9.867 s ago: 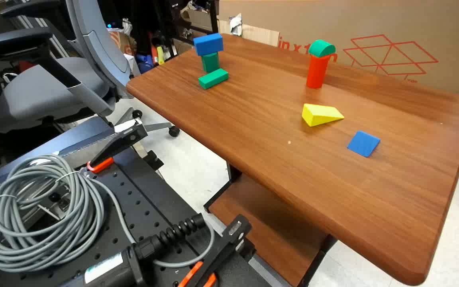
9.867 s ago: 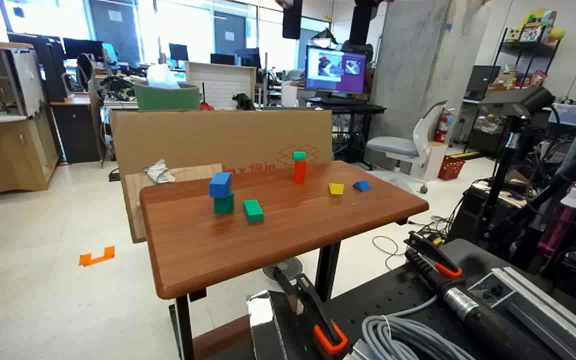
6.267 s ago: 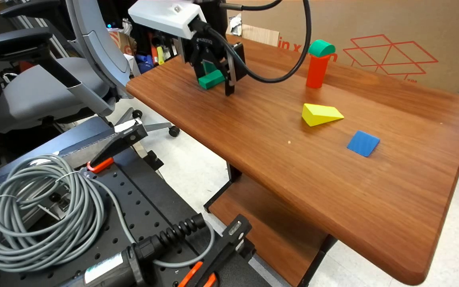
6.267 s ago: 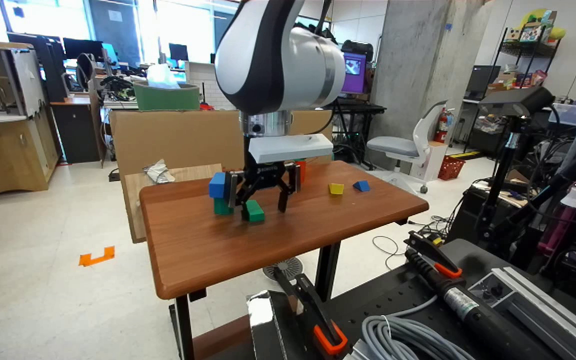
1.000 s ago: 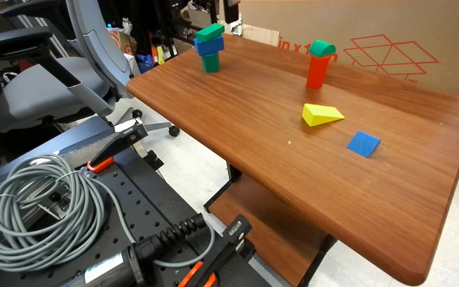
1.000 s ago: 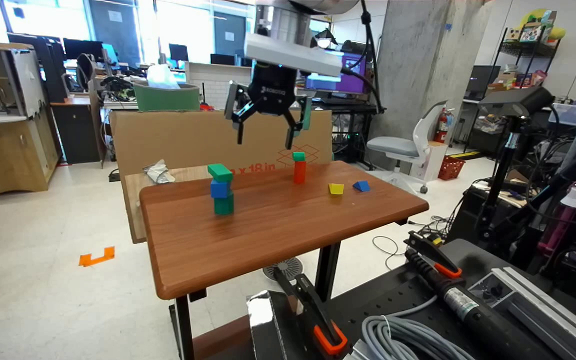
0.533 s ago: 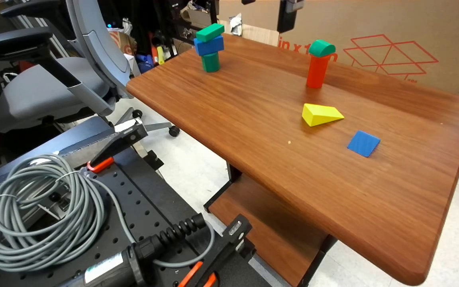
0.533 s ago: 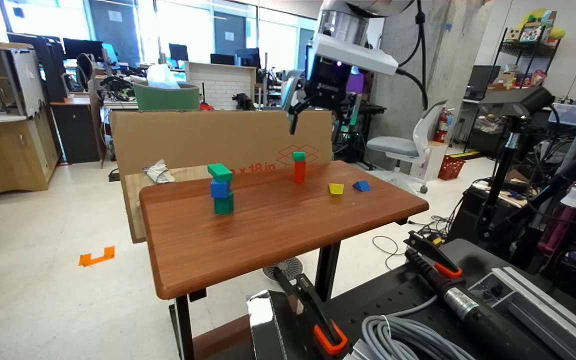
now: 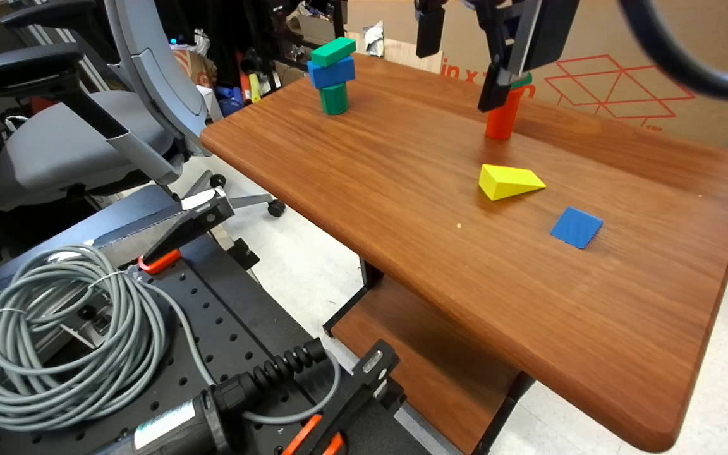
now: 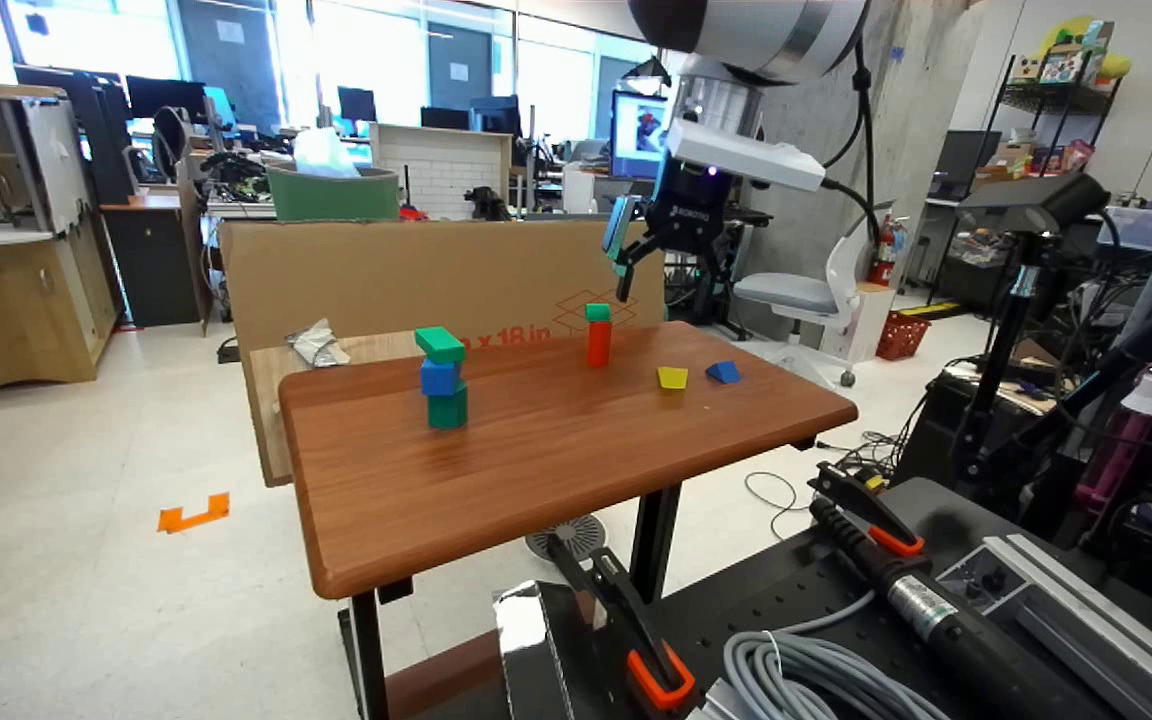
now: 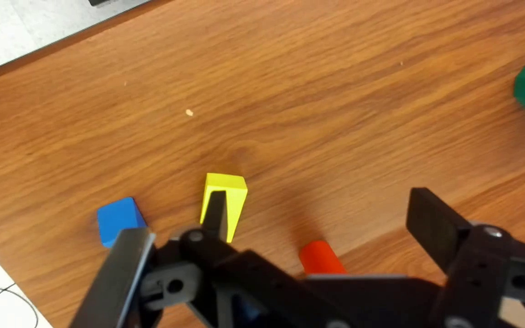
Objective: Pick up the green and yellow blocks from the counter and place them on top of the stack on the left then move the blue block to the left.
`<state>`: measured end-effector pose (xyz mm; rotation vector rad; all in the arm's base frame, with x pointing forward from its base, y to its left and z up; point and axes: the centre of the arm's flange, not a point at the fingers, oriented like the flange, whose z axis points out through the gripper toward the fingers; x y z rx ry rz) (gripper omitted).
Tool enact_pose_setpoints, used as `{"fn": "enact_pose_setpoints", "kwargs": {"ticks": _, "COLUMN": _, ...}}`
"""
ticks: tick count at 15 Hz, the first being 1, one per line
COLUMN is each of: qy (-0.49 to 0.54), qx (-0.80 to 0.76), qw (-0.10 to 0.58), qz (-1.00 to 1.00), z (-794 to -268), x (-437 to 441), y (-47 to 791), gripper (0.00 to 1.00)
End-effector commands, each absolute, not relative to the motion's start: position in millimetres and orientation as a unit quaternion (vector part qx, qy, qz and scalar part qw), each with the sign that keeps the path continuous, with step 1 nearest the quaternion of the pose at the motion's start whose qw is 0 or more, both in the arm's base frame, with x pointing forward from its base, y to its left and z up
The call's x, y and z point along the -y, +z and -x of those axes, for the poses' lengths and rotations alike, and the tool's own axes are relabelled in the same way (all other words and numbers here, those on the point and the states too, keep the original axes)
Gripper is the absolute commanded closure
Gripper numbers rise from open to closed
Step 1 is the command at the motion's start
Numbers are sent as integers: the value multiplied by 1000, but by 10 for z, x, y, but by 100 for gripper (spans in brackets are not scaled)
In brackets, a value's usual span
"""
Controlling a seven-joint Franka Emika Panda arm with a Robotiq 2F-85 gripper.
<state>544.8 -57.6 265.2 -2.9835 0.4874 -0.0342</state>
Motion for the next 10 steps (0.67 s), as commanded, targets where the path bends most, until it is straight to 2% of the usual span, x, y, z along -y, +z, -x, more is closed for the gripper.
{"fn": "enact_pose_setpoints", "kwargs": {"ticks": 1, "qy": 4, "qx": -166, "qw": 62, "qz": 984, "z": -5688, "x": 698, "y": 2432, "gripper": 0}}
{"fn": "enact_pose_setpoints", "kwargs": {"ticks": 10, "qy": 78, "qx": -205, "qw": 56, "qz": 974, "z": -5751, "x": 1102, "y": 2059, "gripper": 0}}
